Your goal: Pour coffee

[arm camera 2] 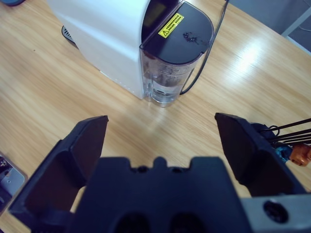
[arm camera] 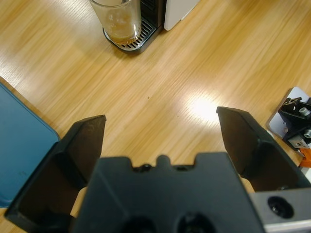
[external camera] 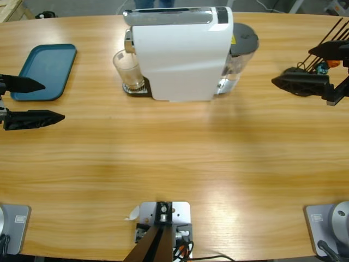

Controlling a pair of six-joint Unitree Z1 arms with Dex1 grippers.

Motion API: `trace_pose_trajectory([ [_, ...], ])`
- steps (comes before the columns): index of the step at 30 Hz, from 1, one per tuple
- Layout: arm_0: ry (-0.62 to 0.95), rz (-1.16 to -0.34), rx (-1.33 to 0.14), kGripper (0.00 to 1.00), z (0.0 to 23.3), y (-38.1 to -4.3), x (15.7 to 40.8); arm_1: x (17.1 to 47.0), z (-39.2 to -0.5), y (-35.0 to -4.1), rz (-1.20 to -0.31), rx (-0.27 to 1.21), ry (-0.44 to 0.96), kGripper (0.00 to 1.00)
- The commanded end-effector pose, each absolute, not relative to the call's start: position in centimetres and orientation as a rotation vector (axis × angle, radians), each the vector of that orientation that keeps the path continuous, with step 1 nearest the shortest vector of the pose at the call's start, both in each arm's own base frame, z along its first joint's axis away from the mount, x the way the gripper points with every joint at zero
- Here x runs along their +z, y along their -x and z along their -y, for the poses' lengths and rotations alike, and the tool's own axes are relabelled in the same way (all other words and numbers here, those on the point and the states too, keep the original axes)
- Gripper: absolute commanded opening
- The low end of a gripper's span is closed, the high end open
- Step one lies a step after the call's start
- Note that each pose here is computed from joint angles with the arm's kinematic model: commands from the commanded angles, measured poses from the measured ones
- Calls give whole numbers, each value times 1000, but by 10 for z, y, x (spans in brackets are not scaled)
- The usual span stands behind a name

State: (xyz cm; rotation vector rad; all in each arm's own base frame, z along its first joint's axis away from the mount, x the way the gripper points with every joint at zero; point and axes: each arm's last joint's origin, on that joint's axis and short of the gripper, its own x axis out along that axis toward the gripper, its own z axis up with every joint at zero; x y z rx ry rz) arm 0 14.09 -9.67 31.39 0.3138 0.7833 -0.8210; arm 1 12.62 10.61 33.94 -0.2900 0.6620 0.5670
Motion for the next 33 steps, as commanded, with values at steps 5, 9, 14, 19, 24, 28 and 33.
trace_pose_trajectory([
  [5, -318, -822, -826, 991, 100, -145, 304, 330, -104, -124, -683, 571, 280, 987],
  [9, -319, -821, -825, 991, 101, -146, 305, 330, -105, -125, -681, 574, 279, 987],
  [14, -320, -827, -826, 991, 102, -147, 303, 330, -104, -124, -682, 575, 278, 989],
  [19, -319, -821, -827, 991, 102, -148, 302, 331, -105, -125, -676, 578, 283, 1000],
  [24, -321, -824, -827, 991, 103, -148, 301, 329, -105, -124, -685, 587, 282, 1000],
  [28, -321, -818, -826, 991, 103, -149, 300, 328, -106, -124, -690, 605, 273, 1000],
  [33, -322, -811, -826, 991, 103, -149, 300, 327, -106, -123, -690, 606, 272, 1000],
])
